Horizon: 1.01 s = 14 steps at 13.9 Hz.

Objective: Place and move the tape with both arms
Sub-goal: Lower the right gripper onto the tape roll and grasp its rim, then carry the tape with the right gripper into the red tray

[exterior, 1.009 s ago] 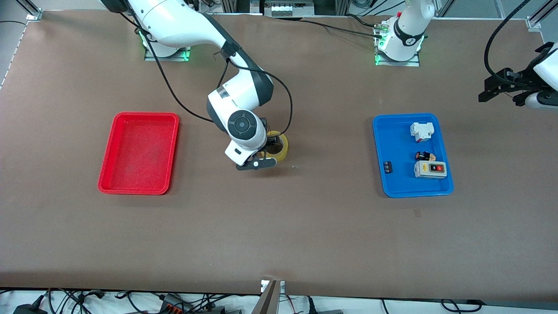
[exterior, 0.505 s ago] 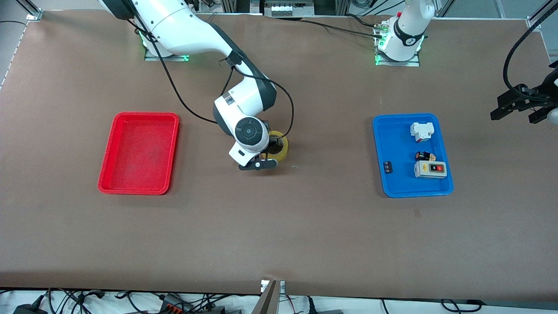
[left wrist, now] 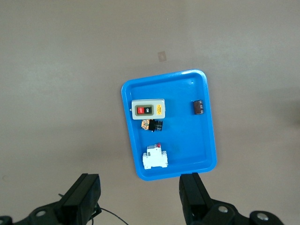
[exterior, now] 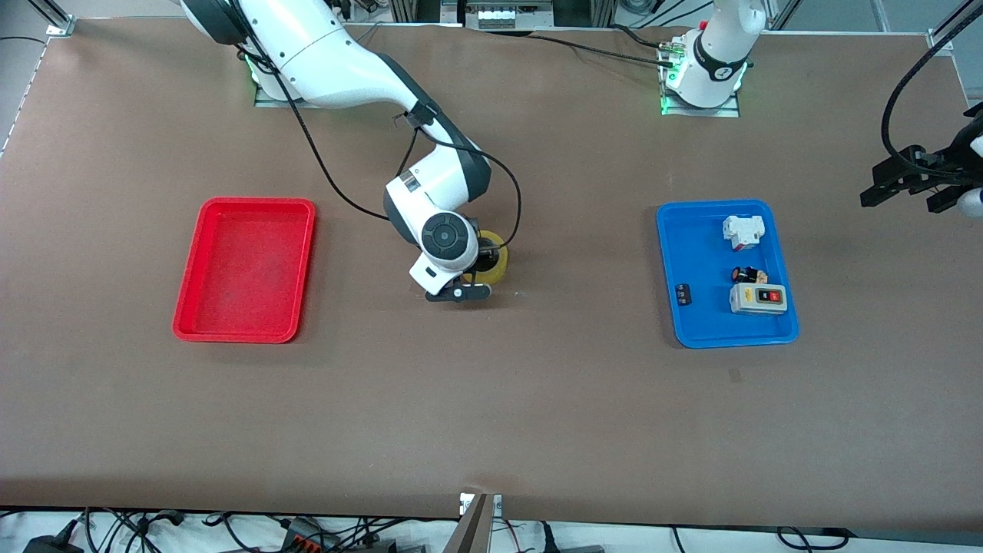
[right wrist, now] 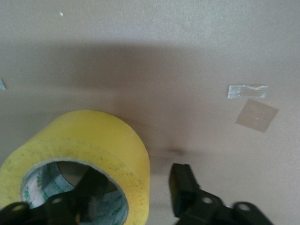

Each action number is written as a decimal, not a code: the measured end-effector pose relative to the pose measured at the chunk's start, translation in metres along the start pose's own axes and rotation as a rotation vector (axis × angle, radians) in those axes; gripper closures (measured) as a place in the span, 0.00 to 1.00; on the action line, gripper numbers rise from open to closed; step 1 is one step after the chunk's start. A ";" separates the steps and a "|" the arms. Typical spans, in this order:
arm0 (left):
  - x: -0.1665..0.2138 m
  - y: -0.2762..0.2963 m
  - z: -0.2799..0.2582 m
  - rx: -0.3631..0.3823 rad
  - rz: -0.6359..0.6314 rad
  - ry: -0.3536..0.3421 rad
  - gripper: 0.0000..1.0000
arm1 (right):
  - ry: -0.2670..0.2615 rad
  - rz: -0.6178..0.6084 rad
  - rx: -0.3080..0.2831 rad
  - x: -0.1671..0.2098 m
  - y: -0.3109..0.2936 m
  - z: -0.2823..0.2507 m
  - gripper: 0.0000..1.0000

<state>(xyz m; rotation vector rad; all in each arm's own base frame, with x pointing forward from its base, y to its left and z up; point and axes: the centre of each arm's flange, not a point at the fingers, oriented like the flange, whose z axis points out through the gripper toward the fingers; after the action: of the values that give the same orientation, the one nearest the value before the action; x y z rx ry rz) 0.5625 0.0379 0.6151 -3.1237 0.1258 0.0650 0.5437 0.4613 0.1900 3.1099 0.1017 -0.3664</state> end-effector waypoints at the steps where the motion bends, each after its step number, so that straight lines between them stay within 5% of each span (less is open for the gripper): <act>1: -0.001 -0.001 0.000 -0.001 -0.003 -0.005 0.00 | 0.003 0.002 0.001 0.001 0.001 -0.002 0.42; 3: -0.001 -0.004 0.001 -0.001 -0.007 -0.008 0.00 | 0.008 0.005 0.003 0.003 0.003 -0.005 0.70; 4: -0.002 -0.005 0.001 -0.002 -0.009 -0.009 0.00 | 0.014 0.008 0.006 0.004 0.003 -0.008 0.75; 9: -0.004 0.006 0.003 -0.007 0.010 -0.042 0.00 | 0.009 0.031 -0.024 0.007 0.018 -0.041 0.75; 14: -0.009 0.023 -0.005 -0.006 0.040 -0.041 0.00 | -0.017 0.198 -0.104 0.034 0.161 -0.151 0.75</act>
<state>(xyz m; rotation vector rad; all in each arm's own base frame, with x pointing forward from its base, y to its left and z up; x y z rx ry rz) 0.5518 0.0152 0.6205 -3.1239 0.1874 0.1304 0.6219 0.3055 0.3290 2.9778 -0.1801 -0.3685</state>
